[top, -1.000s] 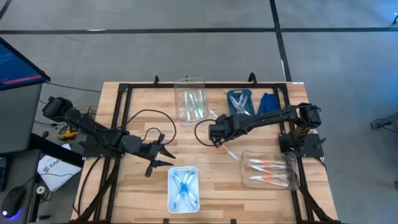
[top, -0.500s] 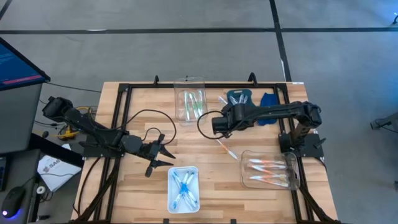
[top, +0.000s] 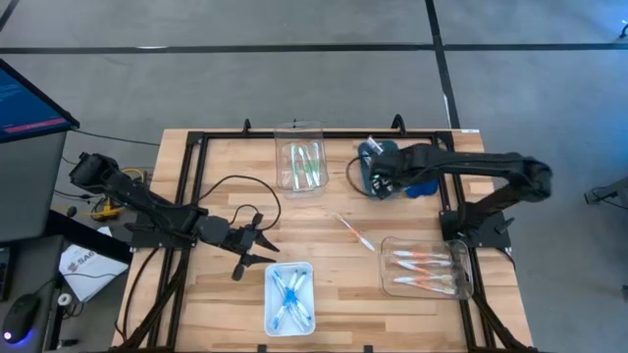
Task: Pick & Place Toothbrushes
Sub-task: Put the purple toothbrush into the green bin
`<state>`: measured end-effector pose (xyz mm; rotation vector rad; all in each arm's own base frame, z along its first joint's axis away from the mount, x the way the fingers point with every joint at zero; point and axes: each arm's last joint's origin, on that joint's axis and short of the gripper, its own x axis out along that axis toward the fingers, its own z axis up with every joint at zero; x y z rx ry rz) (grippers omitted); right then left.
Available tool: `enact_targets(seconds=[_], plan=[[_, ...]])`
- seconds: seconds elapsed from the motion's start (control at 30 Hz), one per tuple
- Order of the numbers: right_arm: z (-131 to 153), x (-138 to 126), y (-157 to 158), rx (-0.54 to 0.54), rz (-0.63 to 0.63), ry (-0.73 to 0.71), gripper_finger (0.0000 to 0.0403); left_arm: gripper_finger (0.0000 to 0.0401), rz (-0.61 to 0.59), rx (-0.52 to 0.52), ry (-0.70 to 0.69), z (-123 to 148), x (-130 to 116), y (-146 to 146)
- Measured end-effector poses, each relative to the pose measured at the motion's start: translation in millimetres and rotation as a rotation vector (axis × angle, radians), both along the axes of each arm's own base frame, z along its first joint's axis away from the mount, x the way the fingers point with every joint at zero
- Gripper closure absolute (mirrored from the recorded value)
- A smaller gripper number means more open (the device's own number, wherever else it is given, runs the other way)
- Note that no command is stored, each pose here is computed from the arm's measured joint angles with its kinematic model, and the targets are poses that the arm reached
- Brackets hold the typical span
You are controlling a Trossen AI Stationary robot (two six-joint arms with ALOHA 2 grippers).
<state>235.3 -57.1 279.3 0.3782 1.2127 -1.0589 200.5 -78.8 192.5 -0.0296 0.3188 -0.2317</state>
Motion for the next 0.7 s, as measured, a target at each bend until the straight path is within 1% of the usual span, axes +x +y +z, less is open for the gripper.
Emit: enact_targets(seconds=[0.1, 0.2, 0.23, 0.33, 0.47, 0.63, 0.7], plan=[[-8.7, -13.3, -9.1, 0.058, -0.025, -0.125, 0.0388, 0.027, 0.001, -0.002, -0.009, 0.1, 1.2, -0.1], [-18.9, -22.0, -14.2, 0.11, -0.067, -0.183, 0.0388, 0.027, 0.0, -0.002, -0.011, -0.3, 1.9, -0.4], [-21.2, -24.0, -15.4, 0.128, -0.105, -0.204, 0.0388, 0.027, 0.0, -0.003, -0.012, -0.2, 1.9, -0.4], [-29.1, -27.9, -18.5, 0.23, -0.259, -0.246, 0.0387, 0.027, 0.001, -0.006, -0.019, 0.5, 2.1, -0.5], [-32.1, -26.0, -24.7, 0.349, -0.399, -0.297, 0.0387, 0.027, 0.001, -0.01, -0.03, 1.6, 2.4, -0.6], [-33.4, -20.3, -35.9, 0.362, -0.531, -0.364, 0.0387, 0.027, -0.002, -0.011, -0.032, 1.8, 2.2, -1.2], [-36.9, -18.6, -41.2, 0.402, -0.594, -0.38, 0.0386, 0.027, -0.008, -0.011, -0.032, 1.8, 1.8, -2.4]])
